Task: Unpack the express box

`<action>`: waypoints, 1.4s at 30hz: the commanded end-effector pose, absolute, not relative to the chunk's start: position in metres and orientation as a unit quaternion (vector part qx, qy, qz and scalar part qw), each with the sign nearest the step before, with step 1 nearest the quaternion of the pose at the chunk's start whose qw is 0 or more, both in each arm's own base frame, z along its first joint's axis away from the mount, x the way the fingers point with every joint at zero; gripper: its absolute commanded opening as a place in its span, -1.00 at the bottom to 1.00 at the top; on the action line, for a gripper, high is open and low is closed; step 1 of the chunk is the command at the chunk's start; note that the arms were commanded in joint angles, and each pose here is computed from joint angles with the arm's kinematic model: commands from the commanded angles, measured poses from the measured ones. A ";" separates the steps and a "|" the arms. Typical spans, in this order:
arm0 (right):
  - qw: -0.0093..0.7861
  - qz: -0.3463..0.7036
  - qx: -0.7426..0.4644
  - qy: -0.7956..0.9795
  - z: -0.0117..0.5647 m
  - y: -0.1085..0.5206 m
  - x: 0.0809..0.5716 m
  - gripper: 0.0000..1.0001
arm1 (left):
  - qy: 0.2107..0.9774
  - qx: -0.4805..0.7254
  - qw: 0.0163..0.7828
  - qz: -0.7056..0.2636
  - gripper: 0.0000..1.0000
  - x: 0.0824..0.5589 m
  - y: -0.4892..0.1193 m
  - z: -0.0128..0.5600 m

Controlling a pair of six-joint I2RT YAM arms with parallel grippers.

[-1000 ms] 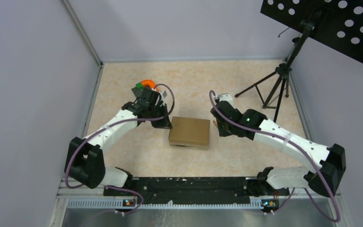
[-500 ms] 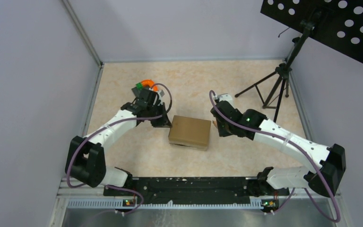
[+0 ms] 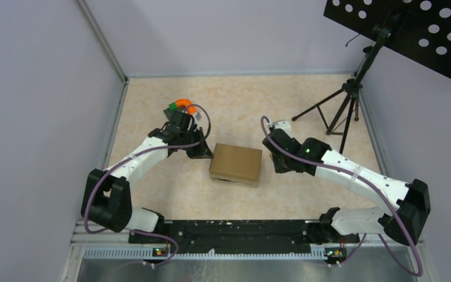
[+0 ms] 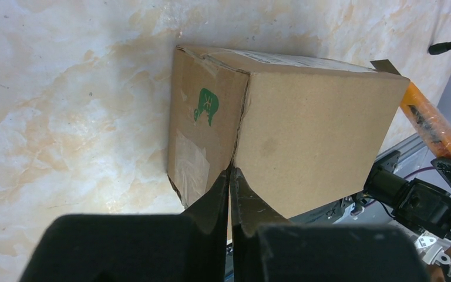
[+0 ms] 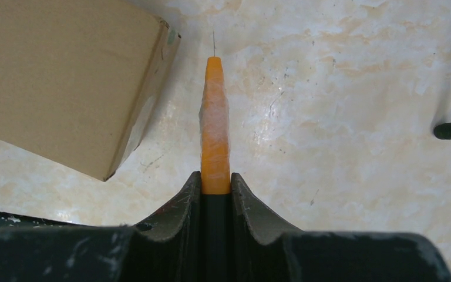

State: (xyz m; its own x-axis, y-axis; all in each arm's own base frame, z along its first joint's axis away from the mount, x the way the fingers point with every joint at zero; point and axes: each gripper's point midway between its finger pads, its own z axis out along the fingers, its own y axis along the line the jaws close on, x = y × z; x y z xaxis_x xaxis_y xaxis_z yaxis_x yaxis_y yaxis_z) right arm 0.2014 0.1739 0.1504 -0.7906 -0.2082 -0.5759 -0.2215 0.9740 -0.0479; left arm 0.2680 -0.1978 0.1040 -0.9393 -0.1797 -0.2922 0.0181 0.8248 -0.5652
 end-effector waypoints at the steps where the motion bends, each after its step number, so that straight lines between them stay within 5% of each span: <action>1: 0.324 0.015 -0.092 0.941 0.160 0.167 0.205 -1.00 | 0.978 -0.075 0.109 -0.159 -0.89 0.241 -0.148 0.033; 42: 0.278 0.093 -0.085 0.952 0.137 0.189 0.182 -1.00 | 0.981 -0.095 0.094 -0.139 -0.88 0.231 -0.126 0.019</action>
State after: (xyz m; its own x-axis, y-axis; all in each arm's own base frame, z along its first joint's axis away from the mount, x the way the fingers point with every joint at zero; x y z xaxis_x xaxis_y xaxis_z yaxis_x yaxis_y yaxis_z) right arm 0.1836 0.1790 0.1303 -0.8297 -0.1800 -0.5285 -0.2312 0.9724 0.0319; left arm 0.2691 -0.1877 0.0997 -0.9365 -0.2375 -0.2579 -0.0337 0.7932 -0.6080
